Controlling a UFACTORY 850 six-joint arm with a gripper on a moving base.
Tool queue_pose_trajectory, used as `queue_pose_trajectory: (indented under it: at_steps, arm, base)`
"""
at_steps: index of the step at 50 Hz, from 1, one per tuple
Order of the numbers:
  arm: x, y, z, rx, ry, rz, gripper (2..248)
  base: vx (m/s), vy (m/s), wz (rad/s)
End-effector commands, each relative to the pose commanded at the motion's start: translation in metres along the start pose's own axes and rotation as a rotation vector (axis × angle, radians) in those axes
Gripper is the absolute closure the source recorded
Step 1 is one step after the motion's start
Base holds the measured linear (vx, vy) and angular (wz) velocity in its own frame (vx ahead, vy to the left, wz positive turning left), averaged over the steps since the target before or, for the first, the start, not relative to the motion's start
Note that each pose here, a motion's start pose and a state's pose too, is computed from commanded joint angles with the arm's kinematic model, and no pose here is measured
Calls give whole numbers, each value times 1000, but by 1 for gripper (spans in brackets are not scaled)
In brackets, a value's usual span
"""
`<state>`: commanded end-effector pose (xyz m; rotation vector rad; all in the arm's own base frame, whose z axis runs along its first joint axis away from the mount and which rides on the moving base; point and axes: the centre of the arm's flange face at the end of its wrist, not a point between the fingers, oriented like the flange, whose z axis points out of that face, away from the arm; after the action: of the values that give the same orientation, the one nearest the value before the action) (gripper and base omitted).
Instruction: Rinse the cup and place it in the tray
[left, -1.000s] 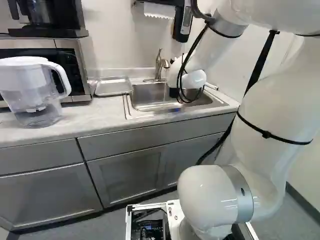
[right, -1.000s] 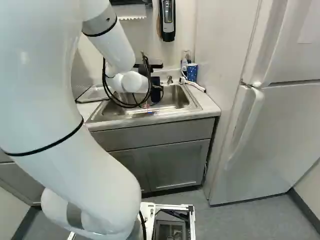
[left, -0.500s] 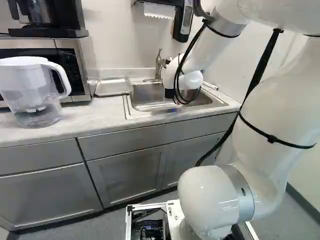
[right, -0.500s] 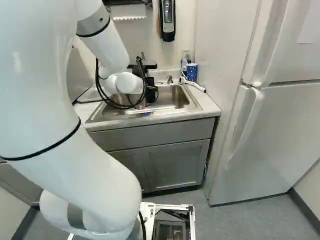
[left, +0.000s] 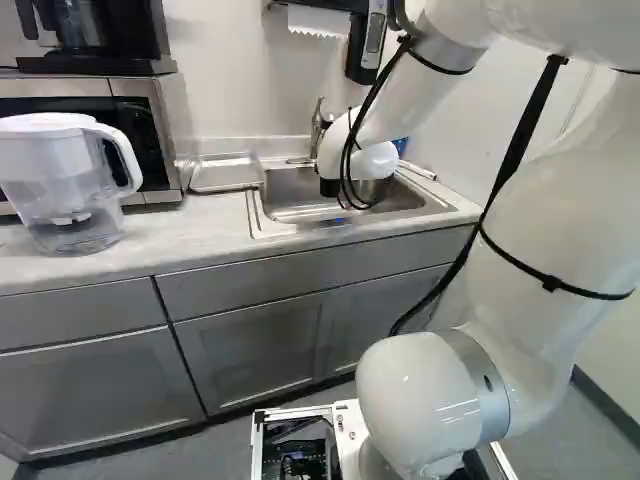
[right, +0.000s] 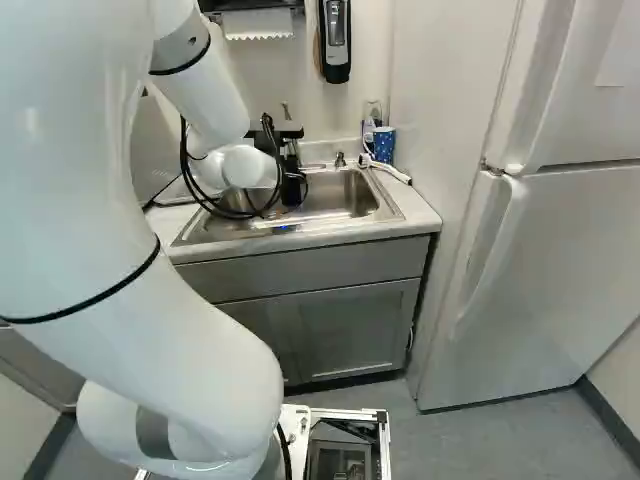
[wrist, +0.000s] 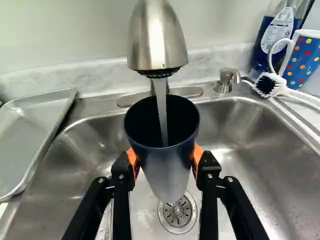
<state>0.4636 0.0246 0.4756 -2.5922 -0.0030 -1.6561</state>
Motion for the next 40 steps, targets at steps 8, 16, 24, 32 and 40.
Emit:
queue_pose_trajectory:
  at_steps: [8,16,24,32,40]
  arm:
    - [0,0,0,0,0,0,126]
    - [0,0,0,0,0,0,126]
    - [0,0,0,0,0,0,126]
    - [0,0,0,0,0,0,126]
    - [0,0,0,0,0,0,126]
  base:
    - [0,0,0]
    - [0,0,0]
    - [0,0,0]
    - [0,0,0]
    - [0,0,0]
